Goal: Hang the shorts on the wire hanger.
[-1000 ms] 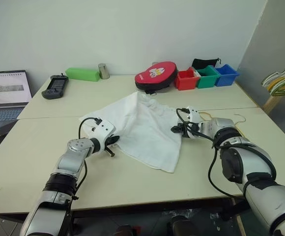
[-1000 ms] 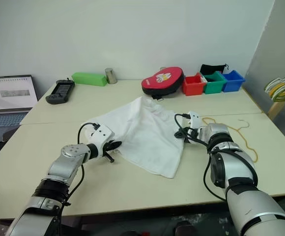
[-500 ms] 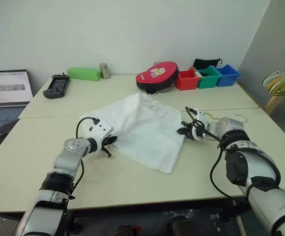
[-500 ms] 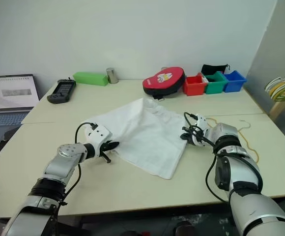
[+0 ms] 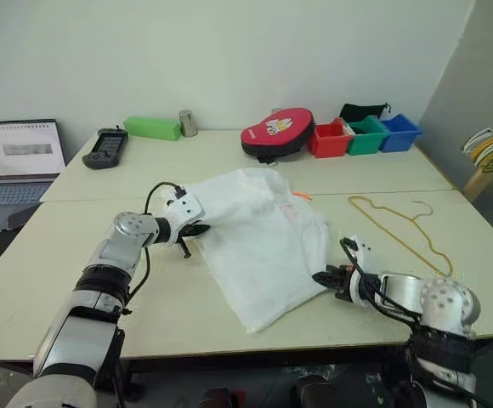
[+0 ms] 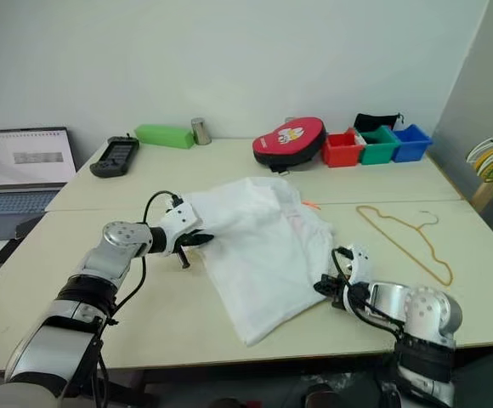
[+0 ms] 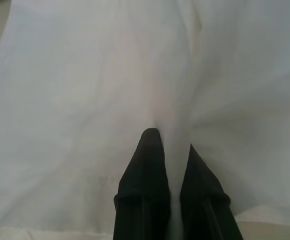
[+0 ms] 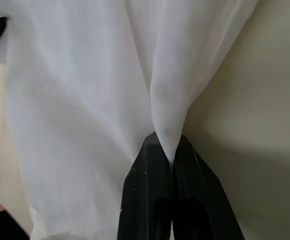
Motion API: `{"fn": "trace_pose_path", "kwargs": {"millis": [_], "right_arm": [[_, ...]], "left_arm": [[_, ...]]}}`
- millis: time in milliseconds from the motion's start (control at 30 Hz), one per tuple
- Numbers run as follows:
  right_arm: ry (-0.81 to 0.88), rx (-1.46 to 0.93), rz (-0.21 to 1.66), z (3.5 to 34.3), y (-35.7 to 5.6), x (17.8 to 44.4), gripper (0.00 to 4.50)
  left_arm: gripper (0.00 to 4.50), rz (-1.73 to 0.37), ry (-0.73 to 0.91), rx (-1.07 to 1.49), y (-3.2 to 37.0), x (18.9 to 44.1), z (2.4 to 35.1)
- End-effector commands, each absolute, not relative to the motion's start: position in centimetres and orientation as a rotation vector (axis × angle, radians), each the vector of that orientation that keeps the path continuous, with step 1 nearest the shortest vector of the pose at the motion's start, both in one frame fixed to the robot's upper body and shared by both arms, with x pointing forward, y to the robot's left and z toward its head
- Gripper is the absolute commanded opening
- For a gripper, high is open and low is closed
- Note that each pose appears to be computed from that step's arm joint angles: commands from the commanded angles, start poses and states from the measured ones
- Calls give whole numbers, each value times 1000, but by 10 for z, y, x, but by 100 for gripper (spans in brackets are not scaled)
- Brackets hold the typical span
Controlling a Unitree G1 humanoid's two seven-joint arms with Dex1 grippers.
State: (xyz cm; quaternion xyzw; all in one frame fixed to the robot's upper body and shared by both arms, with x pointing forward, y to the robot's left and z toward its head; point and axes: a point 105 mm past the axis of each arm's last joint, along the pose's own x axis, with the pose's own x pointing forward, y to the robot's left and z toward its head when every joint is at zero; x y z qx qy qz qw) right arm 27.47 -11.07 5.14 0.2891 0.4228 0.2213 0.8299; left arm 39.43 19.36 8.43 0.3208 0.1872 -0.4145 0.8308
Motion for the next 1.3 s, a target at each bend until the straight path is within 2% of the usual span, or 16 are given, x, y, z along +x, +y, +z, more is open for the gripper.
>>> {"fn": "trace_pose_path", "kwargs": {"millis": [33, 233, 333, 400, 667, 767, 800, 900, 967, 1100, 1200, 1300], "right_arm": [[839, 646, 509, 74, -99, 272, 6], [891, 707, 491, 92, -92, 256, 6], [891, 685, 506, 101, -88, 263, 57], [892, 665, 493, 101, -90, 265, 110], [837, 170, 517, 120, -131, 274, 312], [798, 28, 541, 131, -139, 282, 366], [789, 3, 553, 133, -140, 283, 366], [565, -333, 672, 176, -129, 303, 366], [437, -528, 734, 190, -128, 318, 366], [310, -910, 823, 189, -142, 357, 366], [269, -1129, 904, 176, -150, 377, 366], [241, -1338, 1011, 154, -156, 388, 366]], "left_arm": [[0, -967, 349, 779, 185, 396, 99], [0, -984, 365, 873, 185, 397, 88], [59, -974, 369, 864, 189, 398, 87], [106, -946, 370, 862, 197, 398, 90], [280, -910, 341, 785, 222, 381, 107], [329, -909, 322, 754, 219, 373, 112], [349, -904, 317, 750, 219, 371, 114], [415, -903, 310, 697, 210, 351, 136], [448, -942, 323, 672, 202, 333, 147], [448, -1077, 396, 624, 180, 289, 150], [448, -1096, 423, 562, 173, 277, 145], [448, -1170, 429, 508, 148, 261, 131]]}}
